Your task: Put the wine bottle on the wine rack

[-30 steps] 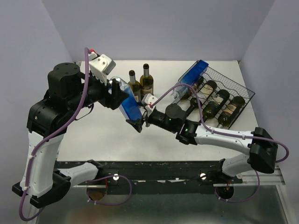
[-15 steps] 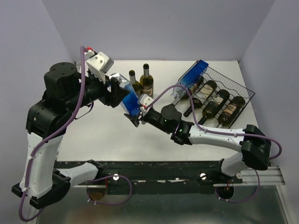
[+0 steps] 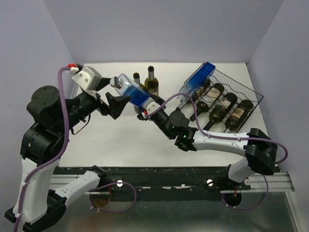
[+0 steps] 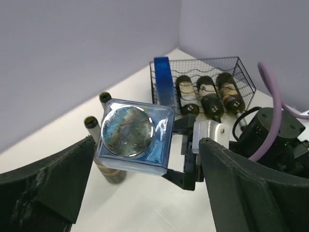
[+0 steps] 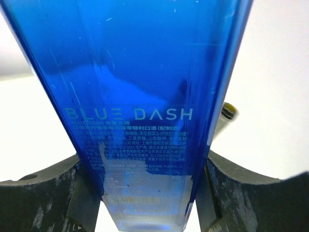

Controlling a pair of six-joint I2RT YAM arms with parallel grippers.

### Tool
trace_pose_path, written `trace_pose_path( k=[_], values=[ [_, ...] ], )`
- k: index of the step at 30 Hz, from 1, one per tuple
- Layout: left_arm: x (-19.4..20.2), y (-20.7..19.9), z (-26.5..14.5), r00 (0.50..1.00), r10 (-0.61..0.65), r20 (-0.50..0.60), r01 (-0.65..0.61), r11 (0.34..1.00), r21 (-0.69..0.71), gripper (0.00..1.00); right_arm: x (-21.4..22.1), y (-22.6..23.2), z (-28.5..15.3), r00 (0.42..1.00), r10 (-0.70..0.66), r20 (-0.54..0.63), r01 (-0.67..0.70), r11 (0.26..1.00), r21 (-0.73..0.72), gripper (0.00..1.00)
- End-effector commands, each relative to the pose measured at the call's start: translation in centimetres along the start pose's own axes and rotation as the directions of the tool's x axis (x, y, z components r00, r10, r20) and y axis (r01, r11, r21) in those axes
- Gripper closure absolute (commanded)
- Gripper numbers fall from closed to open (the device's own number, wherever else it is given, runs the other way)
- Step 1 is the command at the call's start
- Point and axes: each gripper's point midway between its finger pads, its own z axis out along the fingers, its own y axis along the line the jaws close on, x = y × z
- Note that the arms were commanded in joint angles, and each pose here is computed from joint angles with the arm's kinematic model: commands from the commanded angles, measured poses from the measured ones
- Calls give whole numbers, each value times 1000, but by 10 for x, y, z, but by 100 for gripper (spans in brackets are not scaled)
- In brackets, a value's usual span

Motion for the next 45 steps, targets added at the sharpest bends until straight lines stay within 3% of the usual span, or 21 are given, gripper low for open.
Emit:
trace_pose_path(
  k=[1, 10, 19, 27, 33, 40, 45],
  values=[
    [-49, 0, -25, 971, 64, 231, -53, 997, -54, 1, -34, -75, -11, 981, -181, 70, 148, 931, 333, 99],
    [-70, -8, -57, 940, 91, 329, -72, 995, -70, 1, -56, -89, -23, 902, -428, 48, 390, 859, 331, 99],
    [-55, -4, -53, 965, 43, 260, -24, 997, -77, 1, -72, -89, -42, 758, -649, 61, 611, 741, 279, 99],
    [-8, -9, -24, 999, -12, 39, 12, 1000, 0, 1, -85, -83, -57, 607, -787, 107, 764, 615, 194, 99],
    [31, -33, -13, 992, -31, -119, 51, 985, 166, 1, -78, -82, -63, 518, -852, 81, 849, 523, 73, 99],
    [75, -56, -2, 966, -57, -253, 138, 939, 315, 1, -83, -86, -70, 462, -883, 82, 884, 466, 40, 99],
    [107, -54, 7, 934, -64, -351, 183, 930, 317, 1, -87, -87, -72, 424, -901, 93, 903, 429, 36, 99]
  ],
)
